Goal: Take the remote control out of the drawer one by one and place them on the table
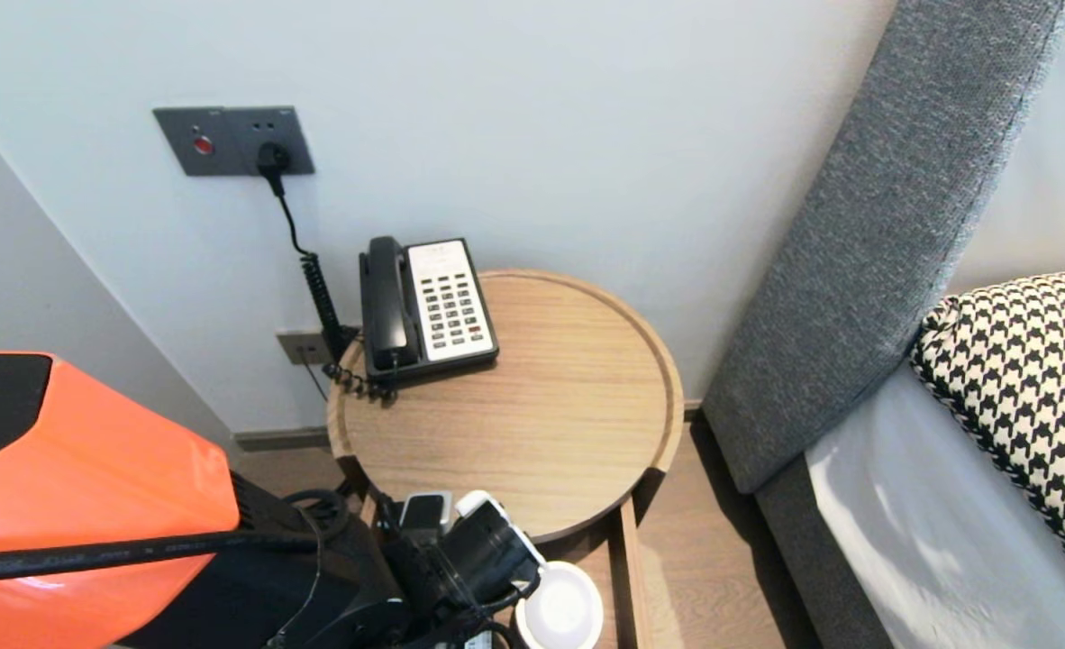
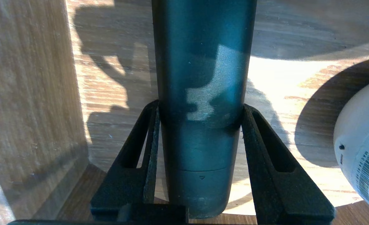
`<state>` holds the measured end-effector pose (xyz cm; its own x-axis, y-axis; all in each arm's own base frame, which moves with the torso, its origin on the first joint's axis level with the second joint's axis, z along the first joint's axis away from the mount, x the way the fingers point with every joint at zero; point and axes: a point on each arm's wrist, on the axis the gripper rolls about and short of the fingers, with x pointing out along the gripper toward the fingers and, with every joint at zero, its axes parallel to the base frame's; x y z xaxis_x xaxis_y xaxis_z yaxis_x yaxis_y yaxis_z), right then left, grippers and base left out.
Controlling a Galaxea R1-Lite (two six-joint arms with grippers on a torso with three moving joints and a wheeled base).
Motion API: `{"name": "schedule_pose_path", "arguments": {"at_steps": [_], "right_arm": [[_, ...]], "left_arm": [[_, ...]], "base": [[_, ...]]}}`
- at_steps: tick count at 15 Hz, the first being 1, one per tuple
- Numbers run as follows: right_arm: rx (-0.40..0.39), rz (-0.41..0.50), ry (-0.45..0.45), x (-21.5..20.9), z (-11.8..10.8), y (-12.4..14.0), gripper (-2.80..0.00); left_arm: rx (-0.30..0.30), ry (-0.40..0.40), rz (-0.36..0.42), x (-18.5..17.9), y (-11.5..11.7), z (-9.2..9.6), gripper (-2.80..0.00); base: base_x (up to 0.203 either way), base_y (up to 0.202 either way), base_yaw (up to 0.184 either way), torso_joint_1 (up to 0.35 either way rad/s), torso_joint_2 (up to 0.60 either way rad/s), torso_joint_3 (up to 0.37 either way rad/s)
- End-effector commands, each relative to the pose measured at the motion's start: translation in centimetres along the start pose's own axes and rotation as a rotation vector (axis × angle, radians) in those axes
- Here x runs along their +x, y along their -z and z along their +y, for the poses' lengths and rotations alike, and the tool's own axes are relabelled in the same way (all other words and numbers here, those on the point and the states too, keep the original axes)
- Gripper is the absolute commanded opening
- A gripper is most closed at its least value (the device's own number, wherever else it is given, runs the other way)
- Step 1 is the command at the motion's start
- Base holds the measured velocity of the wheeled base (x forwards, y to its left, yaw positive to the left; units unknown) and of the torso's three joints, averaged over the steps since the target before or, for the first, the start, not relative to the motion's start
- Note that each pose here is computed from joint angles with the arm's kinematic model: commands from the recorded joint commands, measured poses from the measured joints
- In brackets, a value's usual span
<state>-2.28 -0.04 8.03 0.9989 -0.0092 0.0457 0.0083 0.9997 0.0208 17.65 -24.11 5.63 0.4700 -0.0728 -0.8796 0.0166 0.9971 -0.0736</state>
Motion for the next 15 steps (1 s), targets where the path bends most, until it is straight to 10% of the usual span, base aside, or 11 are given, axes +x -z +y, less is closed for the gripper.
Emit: {"name": "schedule_pose_path", "arguments": {"at_steps": [1,15], "right_arm": [[-0.001,0.024,0.001,0.2,0.0,0.7,-2.8],[0.0,0.024,0.001,0.2,0.0,0.7,-2.8]], "left_arm": [[-0.012,0.015,-0.016,-0.7,-0.2,0.1,-2.8],[-0.008,0.028,-0.031,-2.5,-1.6,0.9,-2.8]], "base": [[0.0,0.0,0.0,0.0,0.0,0.0],[0.0,0.0,0.0,0.0,0.0,0.0]]}}
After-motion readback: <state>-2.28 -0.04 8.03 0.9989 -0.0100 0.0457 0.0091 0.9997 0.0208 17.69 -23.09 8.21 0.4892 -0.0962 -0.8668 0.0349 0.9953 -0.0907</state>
